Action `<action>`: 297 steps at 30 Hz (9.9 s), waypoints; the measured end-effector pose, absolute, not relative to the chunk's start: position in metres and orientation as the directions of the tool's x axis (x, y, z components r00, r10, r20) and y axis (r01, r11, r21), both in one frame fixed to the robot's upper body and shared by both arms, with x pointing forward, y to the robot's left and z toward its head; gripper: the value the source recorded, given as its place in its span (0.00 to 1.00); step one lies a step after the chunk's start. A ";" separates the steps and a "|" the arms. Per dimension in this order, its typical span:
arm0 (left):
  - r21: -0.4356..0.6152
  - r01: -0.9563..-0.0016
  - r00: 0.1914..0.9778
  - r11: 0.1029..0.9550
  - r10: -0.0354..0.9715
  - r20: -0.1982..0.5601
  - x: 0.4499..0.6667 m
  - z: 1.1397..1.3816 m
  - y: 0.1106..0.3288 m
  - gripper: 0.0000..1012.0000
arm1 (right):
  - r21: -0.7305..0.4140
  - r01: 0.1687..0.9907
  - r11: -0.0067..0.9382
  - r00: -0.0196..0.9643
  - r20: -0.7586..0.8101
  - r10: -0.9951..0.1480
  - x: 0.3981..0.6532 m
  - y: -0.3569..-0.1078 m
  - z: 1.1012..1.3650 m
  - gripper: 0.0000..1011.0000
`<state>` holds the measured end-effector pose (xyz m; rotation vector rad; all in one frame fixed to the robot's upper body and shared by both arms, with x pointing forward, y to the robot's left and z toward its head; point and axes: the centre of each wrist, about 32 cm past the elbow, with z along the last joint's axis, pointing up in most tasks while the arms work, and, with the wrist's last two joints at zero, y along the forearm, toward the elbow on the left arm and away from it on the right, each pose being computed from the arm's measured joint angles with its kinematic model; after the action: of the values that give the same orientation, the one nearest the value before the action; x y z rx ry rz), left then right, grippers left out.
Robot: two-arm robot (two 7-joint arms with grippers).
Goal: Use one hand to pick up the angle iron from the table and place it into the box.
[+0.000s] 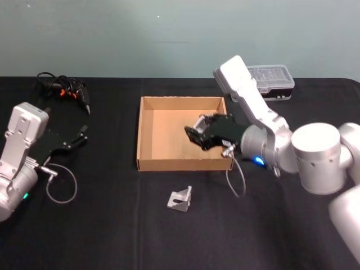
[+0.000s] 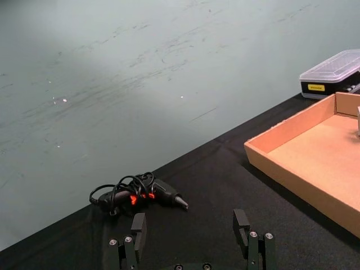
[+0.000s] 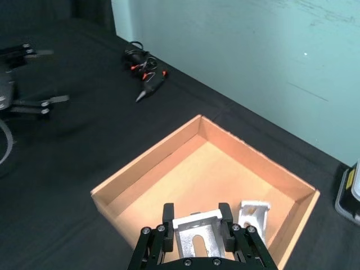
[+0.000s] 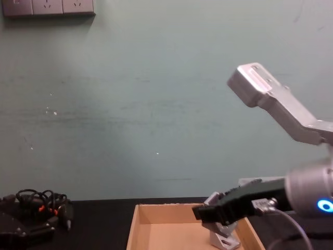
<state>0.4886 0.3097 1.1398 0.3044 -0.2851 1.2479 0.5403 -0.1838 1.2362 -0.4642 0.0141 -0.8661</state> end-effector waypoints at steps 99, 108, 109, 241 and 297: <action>0.070 -0.955 0.292 0.287 0.880 0.374 0.489 1.140 0.310 1.00 | -0.432 0.593 0.680 0.769 0.053 -0.637 0.490 -0.207 1.237 0.99; 0.070 -0.955 0.292 0.287 0.880 0.374 0.489 1.140 0.310 1.00 | -0.469 0.545 0.695 0.825 0.149 -0.545 0.465 -0.208 1.229 0.99; 0.070 -0.955 0.292 0.287 0.880 0.374 0.489 1.140 0.310 1.00 | -0.474 0.541 0.694 0.829 0.159 -0.537 0.464 -0.208 1.228 0.99; 0.070 -0.955 0.292 0.287 0.880 0.374 0.489 1.140 0.310 1.00 | -0.452 0.617 0.644 0.776 0.209 -0.595 0.560 -0.170 1.251 0.41; 0.070 -0.955 0.292 0.287 0.880 0.374 0.489 1.140 0.310 1.00 | -0.521 0.584 0.622 0.792 0.201 -0.576 0.595 -0.135 1.231 0.99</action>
<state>0.4886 0.3097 1.1398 0.3044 -0.2851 1.2480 0.5951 -0.1347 1.2313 -0.6042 -0.0145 -0.6664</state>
